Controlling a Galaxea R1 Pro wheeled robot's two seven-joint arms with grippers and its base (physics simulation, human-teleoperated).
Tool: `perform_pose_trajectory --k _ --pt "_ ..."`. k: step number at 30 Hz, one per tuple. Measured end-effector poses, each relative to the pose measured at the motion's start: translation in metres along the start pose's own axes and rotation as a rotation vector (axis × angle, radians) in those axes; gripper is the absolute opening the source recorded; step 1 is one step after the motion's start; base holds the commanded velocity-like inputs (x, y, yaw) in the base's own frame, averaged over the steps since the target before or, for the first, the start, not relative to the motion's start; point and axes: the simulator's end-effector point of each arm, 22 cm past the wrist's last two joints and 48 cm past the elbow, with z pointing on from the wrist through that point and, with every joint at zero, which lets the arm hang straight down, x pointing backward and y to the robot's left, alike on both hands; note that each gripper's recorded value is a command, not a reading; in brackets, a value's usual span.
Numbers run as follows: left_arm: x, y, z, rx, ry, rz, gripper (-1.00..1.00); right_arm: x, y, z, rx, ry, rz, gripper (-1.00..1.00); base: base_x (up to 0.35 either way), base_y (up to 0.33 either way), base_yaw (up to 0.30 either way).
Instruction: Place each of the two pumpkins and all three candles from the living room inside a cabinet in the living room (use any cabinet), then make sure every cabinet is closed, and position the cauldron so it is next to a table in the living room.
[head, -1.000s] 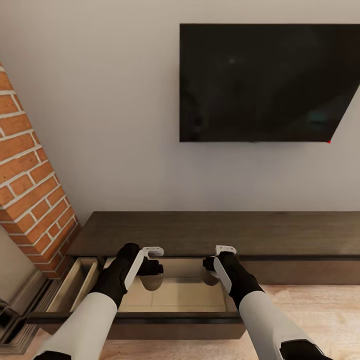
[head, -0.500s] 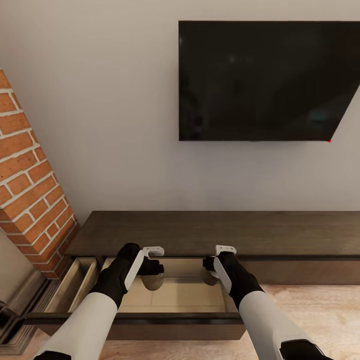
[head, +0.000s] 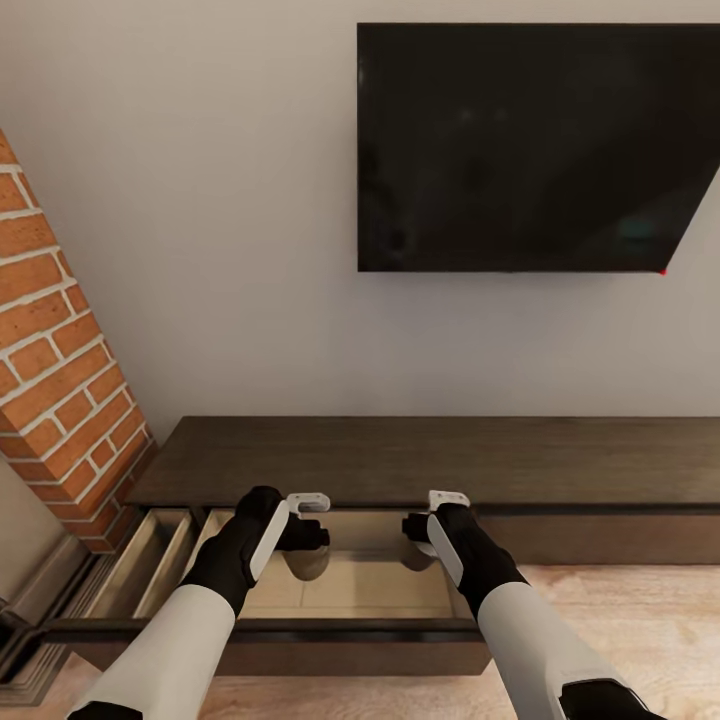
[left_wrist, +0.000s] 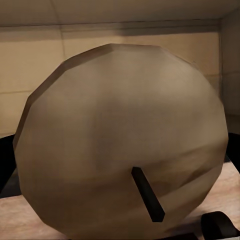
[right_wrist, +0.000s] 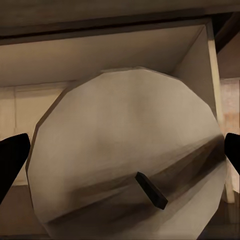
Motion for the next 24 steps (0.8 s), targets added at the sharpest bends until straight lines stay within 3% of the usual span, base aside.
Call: perform_pose_trajectory --k 11,24 --pt "0.003 -0.001 0.019 0.011 -0.031 -0.004 -1.0 0.013 0.002 0.017 -0.013 -0.001 -0.007 -1.0 0.0 0.0 0.0" --pt "0.01 -0.007 0.043 0.022 -0.059 0.027 -1.0 0.031 0.0 0.038 -0.013 -0.001 -0.007 -1.0 0.0 0.0 0.0"
